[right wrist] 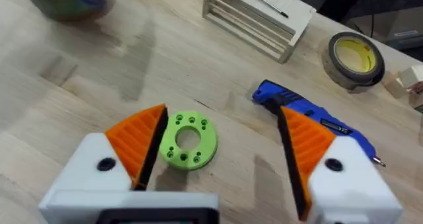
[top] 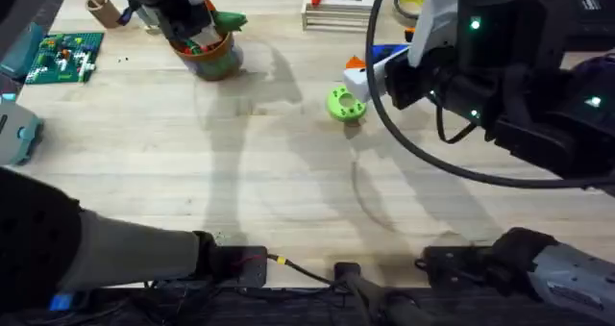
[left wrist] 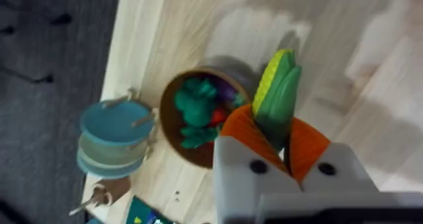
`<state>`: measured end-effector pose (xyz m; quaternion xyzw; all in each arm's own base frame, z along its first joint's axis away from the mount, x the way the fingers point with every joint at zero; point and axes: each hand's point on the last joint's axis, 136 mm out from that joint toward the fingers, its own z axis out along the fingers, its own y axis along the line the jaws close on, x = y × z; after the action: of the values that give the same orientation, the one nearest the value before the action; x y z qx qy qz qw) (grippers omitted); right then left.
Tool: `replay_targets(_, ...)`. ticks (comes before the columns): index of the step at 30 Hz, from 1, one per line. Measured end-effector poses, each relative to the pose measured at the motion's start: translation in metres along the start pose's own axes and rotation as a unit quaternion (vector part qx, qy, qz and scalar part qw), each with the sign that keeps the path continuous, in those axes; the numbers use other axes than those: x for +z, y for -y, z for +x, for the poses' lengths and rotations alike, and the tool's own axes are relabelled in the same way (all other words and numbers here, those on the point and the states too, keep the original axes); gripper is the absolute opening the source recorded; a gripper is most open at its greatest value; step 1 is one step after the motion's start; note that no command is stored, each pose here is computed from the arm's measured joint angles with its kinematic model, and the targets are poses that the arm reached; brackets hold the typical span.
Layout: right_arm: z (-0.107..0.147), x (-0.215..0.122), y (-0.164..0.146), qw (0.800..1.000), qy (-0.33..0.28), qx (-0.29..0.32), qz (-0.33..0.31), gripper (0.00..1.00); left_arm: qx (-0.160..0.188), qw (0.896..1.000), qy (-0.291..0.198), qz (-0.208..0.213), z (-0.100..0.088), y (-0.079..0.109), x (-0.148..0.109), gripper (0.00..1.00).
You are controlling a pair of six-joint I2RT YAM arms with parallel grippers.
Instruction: Pick up the gripper from the table and insert it into the empty holder that is missing its gripper. Then pick up a screw, insert it into the mounting hole, and use the screwdriver to tighten it. Finally, clean up the table by picking up the vegetable and placing it into the bucket.
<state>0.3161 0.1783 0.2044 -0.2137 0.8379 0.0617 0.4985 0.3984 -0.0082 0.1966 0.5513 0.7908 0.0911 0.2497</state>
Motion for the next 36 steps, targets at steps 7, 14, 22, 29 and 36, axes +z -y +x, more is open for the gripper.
replay_targets(7, 0.0, 0.0, 0.0, 1.0, 0.0, 0.0, 0.0, 0.991, -0.014, 0.999, -0.019, -0.03, 0.018, -0.019, 0.003, 0.027)
replay_targets(14, 0.0, 0.0, 0.0, 1.0, 0.0, 0.0, 0.0, 0.991, -0.063, 0.997, -0.038, -0.024, 0.044, -0.029, 0.027, 0.027)
replay_targets(22, 0.0, 0.0, 0.0, 1.0, 0.0, 0.0, 0.0, 0.992, -0.108, 0.993, -0.052, 0.004, 0.059, -0.024, 0.063, 0.027)
replay_targets(29, 0.0, 0.0, 0.0, 1.0, 0.0, 0.0, 0.0, 0.992, -0.114, 0.992, -0.049, -0.002, 0.059, -0.028, 0.066, 0.386)
replay_targets(36, 0.0, 0.0, 0.0, 1.0, 0.0, 0.0, 0.0, 0.992, -0.118, 0.992, -0.048, -0.007, 0.058, -0.031, 0.064, 0.992)
